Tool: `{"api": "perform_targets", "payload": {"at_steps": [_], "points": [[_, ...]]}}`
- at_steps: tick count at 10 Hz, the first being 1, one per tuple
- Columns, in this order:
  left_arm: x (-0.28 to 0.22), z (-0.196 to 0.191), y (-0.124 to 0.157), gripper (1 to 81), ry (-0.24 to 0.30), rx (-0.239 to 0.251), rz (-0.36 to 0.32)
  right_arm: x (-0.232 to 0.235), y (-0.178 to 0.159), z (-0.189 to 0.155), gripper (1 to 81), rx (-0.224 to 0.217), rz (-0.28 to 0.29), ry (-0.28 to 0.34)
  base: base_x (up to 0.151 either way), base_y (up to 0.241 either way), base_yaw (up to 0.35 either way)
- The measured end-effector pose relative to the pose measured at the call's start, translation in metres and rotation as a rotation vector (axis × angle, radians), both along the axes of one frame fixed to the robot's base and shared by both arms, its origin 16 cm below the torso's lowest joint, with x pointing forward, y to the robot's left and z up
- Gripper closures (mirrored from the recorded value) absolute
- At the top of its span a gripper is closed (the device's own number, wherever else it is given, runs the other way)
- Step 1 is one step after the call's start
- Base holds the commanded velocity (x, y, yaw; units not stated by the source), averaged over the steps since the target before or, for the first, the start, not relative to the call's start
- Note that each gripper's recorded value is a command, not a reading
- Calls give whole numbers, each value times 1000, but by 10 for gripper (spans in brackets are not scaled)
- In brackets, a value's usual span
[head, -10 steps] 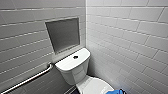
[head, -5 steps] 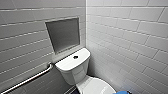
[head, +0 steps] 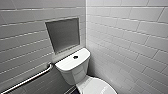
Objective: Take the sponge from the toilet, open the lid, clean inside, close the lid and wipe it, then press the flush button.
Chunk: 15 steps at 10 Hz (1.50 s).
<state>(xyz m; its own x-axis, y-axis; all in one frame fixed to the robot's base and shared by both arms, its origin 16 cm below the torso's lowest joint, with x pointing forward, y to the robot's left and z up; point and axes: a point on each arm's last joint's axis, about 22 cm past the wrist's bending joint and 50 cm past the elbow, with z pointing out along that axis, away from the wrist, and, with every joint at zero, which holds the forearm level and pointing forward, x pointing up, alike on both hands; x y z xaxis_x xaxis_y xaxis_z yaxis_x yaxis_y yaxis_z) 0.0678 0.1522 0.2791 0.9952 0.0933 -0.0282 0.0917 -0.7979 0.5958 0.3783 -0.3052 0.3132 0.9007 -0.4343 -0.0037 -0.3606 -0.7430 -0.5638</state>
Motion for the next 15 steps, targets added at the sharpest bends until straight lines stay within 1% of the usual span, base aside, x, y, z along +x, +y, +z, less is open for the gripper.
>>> {"api": "perform_targets", "payload": {"at_steps": [1, 2, 3, 4, 5, 6, 7, 9, 10, 11, 12, 13, 15], "points": [[17, 9, 11, 10, -19, -13, -1, -38, -18, -10, 811, -33, 14, 39, 0, 0, 0], [39, 17, 26, 10, -45, -16, -2, -74, -29, -16, 811, -50, 24, 70, 0, 0, 0], [64, 21, 40, 10, -64, -13, 8, -105, -33, -19, 811, -52, 35, 91, 0, 0, 0], [99, 25, 49, 10, -99, -13, 24, -126, -33, -22, 811, -52, 46, 102, 0, 0, 0], [137, 32, 55, 10, -135, -21, 49, -154, -34, -26, 811, -56, 65, 119, 0, 0, 0], [169, 39, 58, 10, -153, -33, 86, -183, -32, -30, 811, -58, 90, 132, 0, 0, 0], [193, 46, 57, 10, -157, -50, 125, -207, -25, -34, 811, -54, 108, 148, 0, 0, 0], [226, 54, 53, 10, -122, -82, 220, -256, 6, -42, 811, -23, 137, 182, 0, 0, 0], [244, 57, 54, 10, -122, -90, 253, -273, 20, -43, 811, -10, 146, 194, 0, 0, 0], [263, 61, 52, 10, -135, -100, 268, -283, 24, -45, 811, -9, 155, 201, 0, 0, 0], [277, 65, 45, 10, -152, -113, 270, -285, 24, -49, 811, -18, 168, 195, 0, 0, 0], [289, 67, 37, 10, -155, -128, 283, -286, 27, -52, 811, -22, 180, 188, 0, 0, 0], [323, 67, 33, 10, -169, -133, 318, -296, 34, -58, 811, -27, 192, 189, 0, 0, 0]]}}
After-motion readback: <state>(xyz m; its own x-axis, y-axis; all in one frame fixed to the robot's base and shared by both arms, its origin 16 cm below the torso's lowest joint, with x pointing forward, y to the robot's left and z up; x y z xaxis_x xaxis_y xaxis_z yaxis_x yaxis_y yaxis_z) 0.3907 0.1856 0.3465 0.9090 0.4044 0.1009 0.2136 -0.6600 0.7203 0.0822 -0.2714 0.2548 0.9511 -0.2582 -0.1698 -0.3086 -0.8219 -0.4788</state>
